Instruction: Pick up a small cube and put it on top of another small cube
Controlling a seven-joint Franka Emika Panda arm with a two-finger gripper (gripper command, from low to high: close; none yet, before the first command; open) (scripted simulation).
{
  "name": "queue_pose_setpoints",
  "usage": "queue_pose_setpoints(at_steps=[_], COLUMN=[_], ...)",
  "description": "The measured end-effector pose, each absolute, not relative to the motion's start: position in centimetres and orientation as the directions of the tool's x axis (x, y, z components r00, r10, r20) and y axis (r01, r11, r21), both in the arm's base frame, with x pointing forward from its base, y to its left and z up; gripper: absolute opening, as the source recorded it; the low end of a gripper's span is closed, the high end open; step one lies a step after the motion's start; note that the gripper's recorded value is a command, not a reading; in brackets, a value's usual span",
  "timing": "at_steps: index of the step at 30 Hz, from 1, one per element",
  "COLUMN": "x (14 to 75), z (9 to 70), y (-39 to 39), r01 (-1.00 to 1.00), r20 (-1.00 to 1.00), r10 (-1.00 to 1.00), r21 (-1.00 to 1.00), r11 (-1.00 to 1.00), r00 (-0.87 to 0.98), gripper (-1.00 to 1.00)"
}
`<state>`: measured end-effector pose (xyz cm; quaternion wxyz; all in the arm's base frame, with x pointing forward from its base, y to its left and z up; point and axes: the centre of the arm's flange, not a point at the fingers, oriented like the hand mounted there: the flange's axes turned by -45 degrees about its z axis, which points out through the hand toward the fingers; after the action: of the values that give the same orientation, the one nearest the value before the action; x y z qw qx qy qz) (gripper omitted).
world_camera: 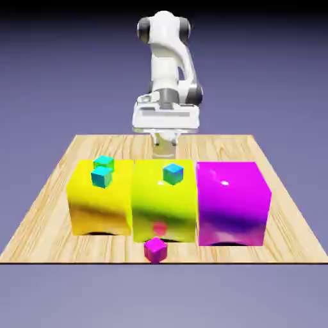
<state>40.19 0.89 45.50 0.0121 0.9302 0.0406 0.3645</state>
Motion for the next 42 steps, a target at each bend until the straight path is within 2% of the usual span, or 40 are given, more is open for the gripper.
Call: queue_pose_setpoints(at_steps=[9, 18, 29, 42], x=[48.8, 55.6, 61.0, 62.9], z=[41.4, 35.1, 25.5, 13.4], y=[3.9, 6.1, 7.3, 6.2], r01=[0.257, 0.439, 0.597, 0.652], r20=[0.338, -0.052, -0.493, -0.859], r10=[0.298, 0.438, 0.467, 0.323], r21=[0.162, 0.192, 0.14, 0.017], r11=[-0.953, -0.878, -0.79, -0.758], r00=[0.893, 0.898, 0.734, 0.398], gripper=[0.0, 0.0, 0.0, 0.0])
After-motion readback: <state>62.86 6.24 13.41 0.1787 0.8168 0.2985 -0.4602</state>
